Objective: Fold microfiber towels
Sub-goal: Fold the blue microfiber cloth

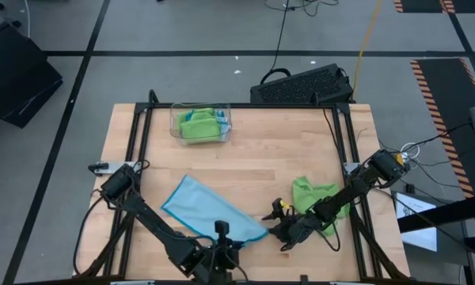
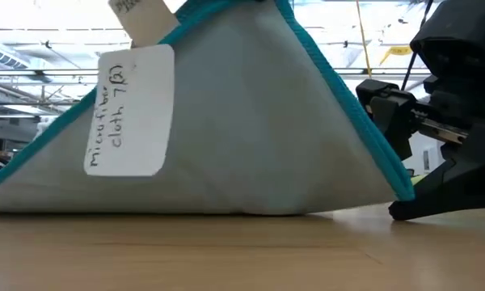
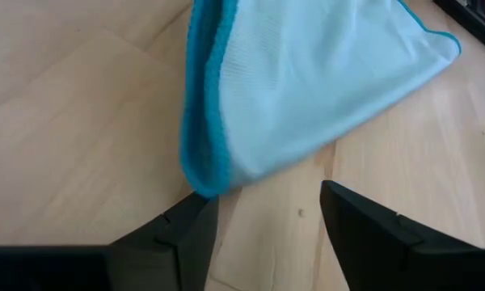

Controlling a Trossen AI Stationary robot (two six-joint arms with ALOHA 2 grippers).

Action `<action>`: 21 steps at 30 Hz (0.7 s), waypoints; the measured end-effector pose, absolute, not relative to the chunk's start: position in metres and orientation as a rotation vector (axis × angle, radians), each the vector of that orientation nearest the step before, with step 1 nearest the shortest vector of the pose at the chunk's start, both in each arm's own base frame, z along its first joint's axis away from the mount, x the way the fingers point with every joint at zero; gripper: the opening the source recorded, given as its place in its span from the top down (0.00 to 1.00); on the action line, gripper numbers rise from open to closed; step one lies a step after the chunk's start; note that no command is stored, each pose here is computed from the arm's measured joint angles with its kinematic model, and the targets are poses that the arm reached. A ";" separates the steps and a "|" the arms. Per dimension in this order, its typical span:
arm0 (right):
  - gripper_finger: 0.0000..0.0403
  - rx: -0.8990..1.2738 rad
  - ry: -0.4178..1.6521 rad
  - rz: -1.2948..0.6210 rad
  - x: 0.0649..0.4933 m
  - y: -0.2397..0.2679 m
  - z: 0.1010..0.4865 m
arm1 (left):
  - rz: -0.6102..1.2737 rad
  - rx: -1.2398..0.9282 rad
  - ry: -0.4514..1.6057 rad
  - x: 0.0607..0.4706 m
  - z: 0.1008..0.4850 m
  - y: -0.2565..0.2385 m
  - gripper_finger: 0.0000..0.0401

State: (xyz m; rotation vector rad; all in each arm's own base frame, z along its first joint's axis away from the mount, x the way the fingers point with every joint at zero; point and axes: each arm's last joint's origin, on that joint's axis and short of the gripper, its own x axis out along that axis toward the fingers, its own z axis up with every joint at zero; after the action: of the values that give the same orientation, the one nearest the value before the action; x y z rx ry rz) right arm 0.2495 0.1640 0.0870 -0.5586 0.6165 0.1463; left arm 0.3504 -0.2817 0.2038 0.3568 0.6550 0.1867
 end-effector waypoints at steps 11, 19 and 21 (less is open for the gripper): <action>0.59 -0.555 0.613 0.216 0.247 0.169 0.087 | 0.225 0.337 0.680 0.353 0.202 -0.273 0.98; 0.62 -0.552 0.608 0.275 0.240 0.179 0.087 | 0.251 0.325 0.692 0.352 0.200 -0.271 0.99; 0.61 -0.554 0.606 0.280 0.240 0.180 0.087 | 0.252 0.324 0.691 0.352 0.200 -0.271 0.98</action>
State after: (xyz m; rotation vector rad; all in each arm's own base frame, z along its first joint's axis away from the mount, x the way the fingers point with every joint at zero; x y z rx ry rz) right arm 0.2397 0.1801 0.0869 -0.5535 0.6059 0.2802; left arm 0.3521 -0.2709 0.2005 0.3237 0.6910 0.2523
